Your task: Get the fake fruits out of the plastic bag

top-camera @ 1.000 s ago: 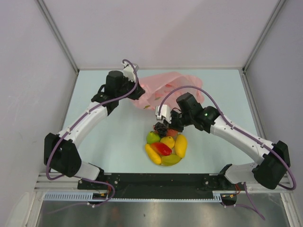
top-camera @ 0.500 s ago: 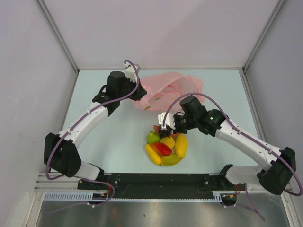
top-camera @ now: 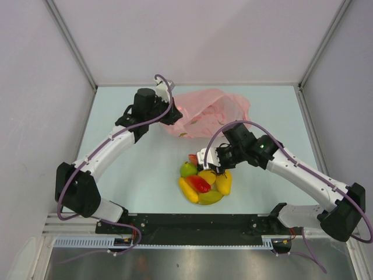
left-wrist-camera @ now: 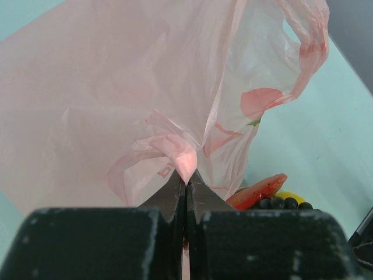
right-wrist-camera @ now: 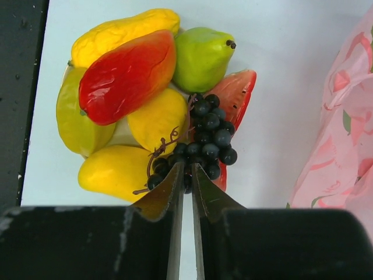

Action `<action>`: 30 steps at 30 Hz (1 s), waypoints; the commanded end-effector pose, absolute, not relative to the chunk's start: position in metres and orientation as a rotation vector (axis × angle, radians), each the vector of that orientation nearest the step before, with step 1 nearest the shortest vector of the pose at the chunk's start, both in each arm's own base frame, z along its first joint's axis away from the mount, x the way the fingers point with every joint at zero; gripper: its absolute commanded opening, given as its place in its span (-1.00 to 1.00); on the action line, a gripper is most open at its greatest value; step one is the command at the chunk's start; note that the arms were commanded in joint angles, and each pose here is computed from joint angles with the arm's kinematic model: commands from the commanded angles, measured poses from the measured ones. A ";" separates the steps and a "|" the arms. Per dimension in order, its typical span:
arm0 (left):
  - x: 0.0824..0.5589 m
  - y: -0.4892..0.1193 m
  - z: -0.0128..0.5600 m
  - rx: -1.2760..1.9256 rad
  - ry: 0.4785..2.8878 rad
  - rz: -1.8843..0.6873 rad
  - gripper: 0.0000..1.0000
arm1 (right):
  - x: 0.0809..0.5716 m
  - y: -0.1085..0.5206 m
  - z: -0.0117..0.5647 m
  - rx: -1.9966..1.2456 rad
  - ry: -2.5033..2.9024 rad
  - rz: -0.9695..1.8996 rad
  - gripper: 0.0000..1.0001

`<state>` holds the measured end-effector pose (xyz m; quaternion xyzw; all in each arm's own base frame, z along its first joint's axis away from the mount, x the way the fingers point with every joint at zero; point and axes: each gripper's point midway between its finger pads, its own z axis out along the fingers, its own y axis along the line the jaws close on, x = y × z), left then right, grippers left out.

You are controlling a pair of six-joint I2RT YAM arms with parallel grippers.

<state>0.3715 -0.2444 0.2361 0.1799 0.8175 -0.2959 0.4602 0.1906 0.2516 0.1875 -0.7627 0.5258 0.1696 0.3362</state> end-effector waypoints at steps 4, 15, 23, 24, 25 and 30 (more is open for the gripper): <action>0.374 -0.252 0.252 0.446 1.961 -0.763 -0.99 | 0.202 0.253 0.208 -1.832 1.430 0.442 -0.64; 0.379 -0.252 0.292 0.540 1.854 -0.712 0.77 | 0.353 0.184 0.282 -0.679 1.777 0.227 0.99; 0.387 -0.222 0.389 0.553 1.651 -0.538 0.99 | 0.375 0.127 0.282 -0.368 1.866 0.290 0.99; 0.390 -0.212 0.392 0.530 1.651 -0.506 1.00 | 0.383 0.102 0.285 -0.277 1.869 0.244 0.99; 0.391 -0.199 0.397 0.503 1.645 -0.443 0.99 | 0.389 0.089 0.288 -0.193 1.867 0.239 0.99; 0.394 -0.152 0.356 0.394 1.765 -0.274 1.00 | 0.398 0.005 0.261 0.093 1.965 0.104 0.99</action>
